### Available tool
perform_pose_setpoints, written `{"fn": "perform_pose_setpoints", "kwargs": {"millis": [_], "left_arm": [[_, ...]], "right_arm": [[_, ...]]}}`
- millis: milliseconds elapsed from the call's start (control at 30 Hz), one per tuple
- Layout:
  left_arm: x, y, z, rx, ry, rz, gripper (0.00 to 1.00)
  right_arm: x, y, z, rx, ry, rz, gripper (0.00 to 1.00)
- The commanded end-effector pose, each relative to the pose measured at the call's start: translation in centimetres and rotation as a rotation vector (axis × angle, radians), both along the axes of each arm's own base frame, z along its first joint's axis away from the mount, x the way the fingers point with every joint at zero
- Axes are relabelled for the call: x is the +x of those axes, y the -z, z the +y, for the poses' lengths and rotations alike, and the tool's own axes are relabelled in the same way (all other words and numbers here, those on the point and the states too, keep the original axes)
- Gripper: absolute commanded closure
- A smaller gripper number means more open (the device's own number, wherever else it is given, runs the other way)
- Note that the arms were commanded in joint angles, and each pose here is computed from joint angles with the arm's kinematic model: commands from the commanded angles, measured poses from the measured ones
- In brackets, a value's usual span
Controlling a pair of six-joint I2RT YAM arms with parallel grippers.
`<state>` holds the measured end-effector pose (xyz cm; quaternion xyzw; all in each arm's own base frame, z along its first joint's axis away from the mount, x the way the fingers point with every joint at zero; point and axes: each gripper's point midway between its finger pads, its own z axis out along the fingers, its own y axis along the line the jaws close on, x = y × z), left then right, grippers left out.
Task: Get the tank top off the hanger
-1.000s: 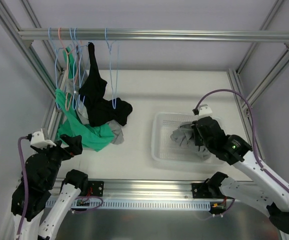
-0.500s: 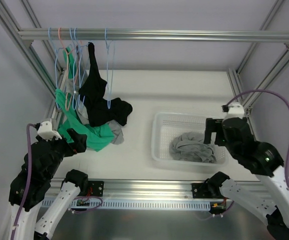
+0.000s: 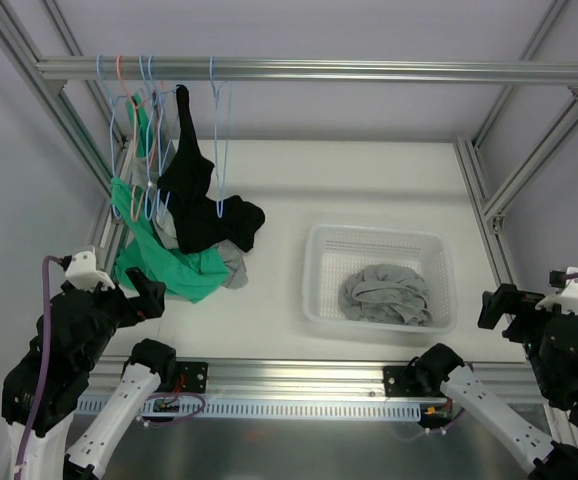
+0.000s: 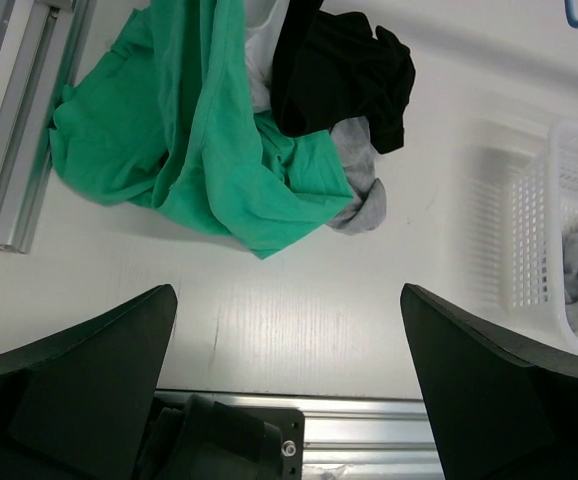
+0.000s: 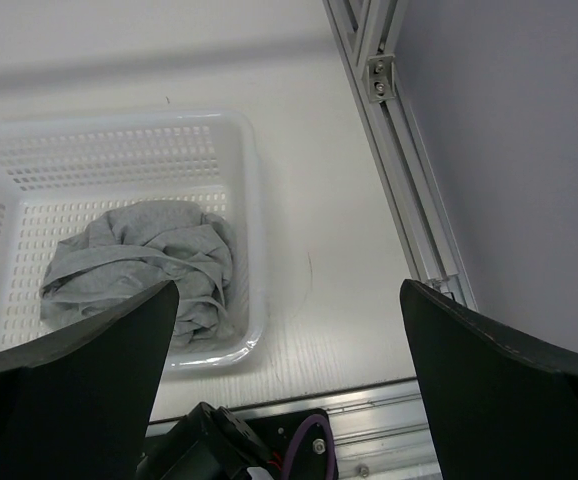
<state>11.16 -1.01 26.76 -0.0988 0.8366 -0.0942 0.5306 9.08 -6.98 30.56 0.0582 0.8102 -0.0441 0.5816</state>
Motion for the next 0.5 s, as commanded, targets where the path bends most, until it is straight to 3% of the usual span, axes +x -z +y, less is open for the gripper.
{"fn": "perform_pose_setpoints", "kwargs": {"millis": [0,467], "left_arm": [[-0.4,0.2,0.3,-0.003,-0.018,0.014,0.01],[-0.3,0.2,1.1,0.012,-0.055,-0.015,0.01]], "right_arm": [[-1.1,0.7,-2.2,-0.095,0.055,0.036,0.01],[0.6,1.4,-1.0,-0.129,0.064,0.068,0.00]]}}
